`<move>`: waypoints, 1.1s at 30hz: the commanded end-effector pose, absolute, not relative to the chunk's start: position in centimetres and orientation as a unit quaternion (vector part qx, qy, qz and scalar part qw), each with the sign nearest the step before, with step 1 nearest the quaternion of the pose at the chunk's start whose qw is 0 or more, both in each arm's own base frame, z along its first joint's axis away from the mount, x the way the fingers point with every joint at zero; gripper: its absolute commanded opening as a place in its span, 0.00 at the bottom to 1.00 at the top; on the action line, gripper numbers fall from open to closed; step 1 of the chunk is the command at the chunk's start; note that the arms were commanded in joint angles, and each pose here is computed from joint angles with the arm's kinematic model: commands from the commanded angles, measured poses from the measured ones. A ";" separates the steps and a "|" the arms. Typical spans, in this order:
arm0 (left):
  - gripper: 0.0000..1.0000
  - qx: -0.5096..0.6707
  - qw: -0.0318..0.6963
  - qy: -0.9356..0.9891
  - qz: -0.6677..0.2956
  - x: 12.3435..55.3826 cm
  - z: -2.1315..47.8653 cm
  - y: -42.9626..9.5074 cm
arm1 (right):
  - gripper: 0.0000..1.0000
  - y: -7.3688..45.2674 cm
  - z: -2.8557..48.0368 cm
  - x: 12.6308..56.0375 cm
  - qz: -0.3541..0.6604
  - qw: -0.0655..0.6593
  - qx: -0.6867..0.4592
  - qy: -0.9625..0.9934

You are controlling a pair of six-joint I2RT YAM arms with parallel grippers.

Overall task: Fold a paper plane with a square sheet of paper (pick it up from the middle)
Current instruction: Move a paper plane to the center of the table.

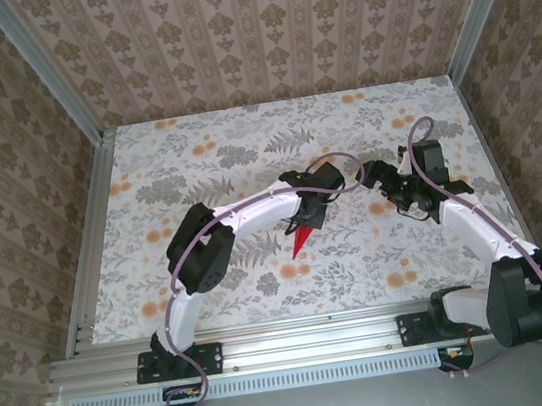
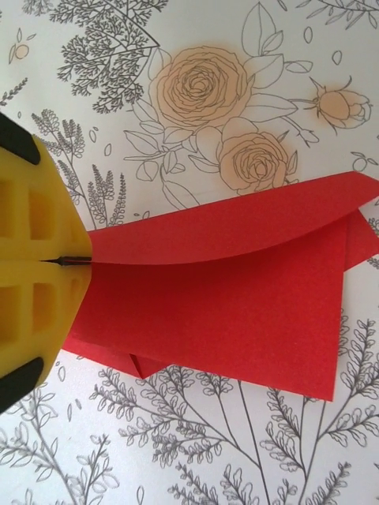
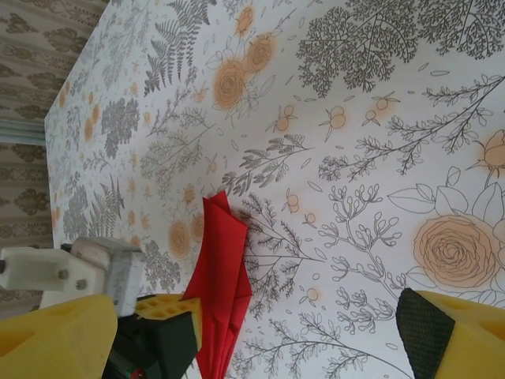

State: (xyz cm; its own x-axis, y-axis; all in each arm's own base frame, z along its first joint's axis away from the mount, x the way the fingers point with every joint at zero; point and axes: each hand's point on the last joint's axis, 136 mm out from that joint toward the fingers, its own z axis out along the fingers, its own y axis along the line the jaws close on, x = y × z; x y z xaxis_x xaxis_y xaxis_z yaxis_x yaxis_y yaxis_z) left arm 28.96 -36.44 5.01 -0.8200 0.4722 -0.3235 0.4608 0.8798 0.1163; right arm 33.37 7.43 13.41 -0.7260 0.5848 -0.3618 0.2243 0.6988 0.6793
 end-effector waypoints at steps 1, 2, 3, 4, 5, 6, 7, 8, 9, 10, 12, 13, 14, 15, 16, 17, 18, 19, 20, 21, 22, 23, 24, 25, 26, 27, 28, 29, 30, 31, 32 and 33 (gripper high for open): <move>0.01 0.212 0.199 0.956 -0.047 29.5 8.6 -36.5 | 0.93 8.1 13.2 32.5 0.320 0.282 0.215 0.879; 0.01 0.203 0.197 0.957 -0.063 29.5 8.7 -36.5 | 0.92 8.2 13.0 32.3 0.317 0.279 0.213 0.881; 0.00 0.190 0.195 0.958 -0.088 29.5 9.0 -36.5 | 0.92 8.4 12.8 32.1 0.313 0.275 0.210 0.884; 0.00 0.174 0.194 0.959 -0.113 29.6 9.3 -36.5 | 0.91 8.7 12.6 31.9 0.308 0.272 0.206 0.888; 0.00 0.162 0.195 0.958 -0.137 29.7 9.6 -36.5 | 0.90 9.1 12.5 31.6 0.306 0.269 0.199 0.891; 0.00 0.149 0.193 0.956 -0.164 29.8 9.7 -36.6 | 0.88 9.5 12.2 31.3 0.300 0.263 0.193 0.896; 0.00 0.134 0.195 0.952 -0.195 30.0 10.2 -36.7 | 0.86 9.8 11.9 31.0 0.294 0.258 0.188 0.901; 0.00 0.119 0.193 0.949 -0.218 30.1 10.3 -36.5 | 0.85 10.2 11.8 30.7 0.288 0.254 0.182 0.905; 0.00 0.101 0.191 0.945 -0.244 30.3 10.2 -36.4 | 0.84 10.7 11.7 30.5 0.280 0.252 0.175 0.910; 0.00 0.083 0.192 0.940 -0.269 30.5 10.1 -36.3 | 0.83 11.0 11.5 30.2 0.270 0.251 0.170 0.914; 0.00 0.052 0.195 0.930 -0.306 31.0 10.0 -35.9 | 0.81 11.8 11.3 29.7 0.252 0.252 0.160 0.921; 0.00 0.034 0.195 0.926 -0.321 31.2 9.7 -35.6 | 0.79 12.2 11.3 29.5 0.246 0.252 0.156 0.923; 0.00 0.021 0.195 0.923 -0.332 31.3 9.5 -35.4 | 0.77 12.5 11.2 29.4 0.241 0.252 0.155 0.924; 0.00 0.007 0.194 0.919 -0.344 31.4 9.2 -35.3 | 0.75 13.0 11.2 29.2 0.239 0.253 0.152 0.925; 0.00 -0.007 0.192 0.917 -0.350 31.5 8.6 -35.0 | 0.74 13.5 11.1 29.2 0.238 0.254 0.149 0.925; 0.00 -0.016 0.190 0.915 -0.356 31.5 8.3 -34.9 | 0.73 13.9 11.2 29.2 0.238 0.256 0.146 0.926; 0.00 -0.025 0.188 0.912 -0.363 31.5 7.8 -34.7 | 0.72 14.4 11.1 29.2 0.237 0.255 0.143 0.926; 0.00 -0.036 0.186 0.910 -0.368 31.5 7.4 -34.6 | 0.71 15.0 11.1 29.2 0.238 0.255 0.135 0.927; 0.00 -0.043 0.183 0.910 -0.368 31.5 6.9 -34.4 | 0.69 15.5 11.0 29.2 0.238 0.253 0.131 0.929; 0.00 -0.048 0.180 0.911 -0.369 31.4 6.4 -34.3 | 0.68 16.0 10.9 29.2 0.236 0.251 0.125 0.930; 0.00 -0.050 0.178 0.911 -0.370 31.4 6.1 -34.2 | 0.66 16.7 10.7 29.3 0.235 0.248 0.118 0.932; 0.00 -0.054 0.175 0.911 -0.369 31.3 5.7 -34.1 | 0.63 17.2 10.7 29.4 0.236 0.246 0.111 0.933; 0.00 -0.056 0.172 0.911 -0.369 31.1 5.4 -34.1 | 0.61 17.8 10.6 29.5 0.235 0.244 0.106 0.935; 0.00 -0.060 0.170 0.912 -0.369 31.1 5.1 -34.0 | 0.58 18.5 10.5 29.6 0.236 0.241 0.099 0.936; 0.00 -0.063 0.169 0.912 -0.367 31.0 4.9 -33.8 | 0.55 19.1 10.4 29.7 0.237 0.238 0.093 0.937; 0.00 -0.064 0.170 0.913 -0.366 30.9 4.8 -33.7 | 0.53 19.8 10.3 29.8 0.237 0.236 0.087 0.939; 0.00 -0.065 0.170 0.914 -0.363 30.8 4.7 -33.6 | 0.50 20.3 10.2 30.0 0.235 0.234 0.082 0.940; 0.00 -0.067 0.169 0.915 -0.361 30.8 4.6 -33.4 | 0.48 21.0 10.0 30.2 0.236 0.230 0.077 0.941; 0.00 -0.067 0.169 0.915 -0.361 30.7 4.5 -33.4 | 0.46 21.7 9.7 30.3 0.235 0.224 0.069 0.943; 0.00 -0.069 0.169 0.915 -0.359 30.7 4.4 -33.2 | 0.44 22.2 9.8 30.5 0.235 0.223 0.063 0.944; 0.00 -0.071 0.168 0.916 -0.357 30.6 4.3 -33.1 | 0.43 22.7 9.8 30.7 0.232 0.222 0.060 0.945; 0.00 -0.073 0.168 0.917 -0.356 30.5 4.2 -32.9 | 0.42 23.0 9.5 30.9 0.228 0.218 0.058 0.947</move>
State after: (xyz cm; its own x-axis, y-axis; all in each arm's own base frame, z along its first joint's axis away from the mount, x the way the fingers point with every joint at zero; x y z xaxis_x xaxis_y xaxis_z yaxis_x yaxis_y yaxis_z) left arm 30.46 -33.27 4.46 -0.9358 -0.2240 -0.2722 0.0151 0.7460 -0.6658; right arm 29.62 22.12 8.77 -0.9114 0.2100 -0.3540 0.0203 0.8819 0.4709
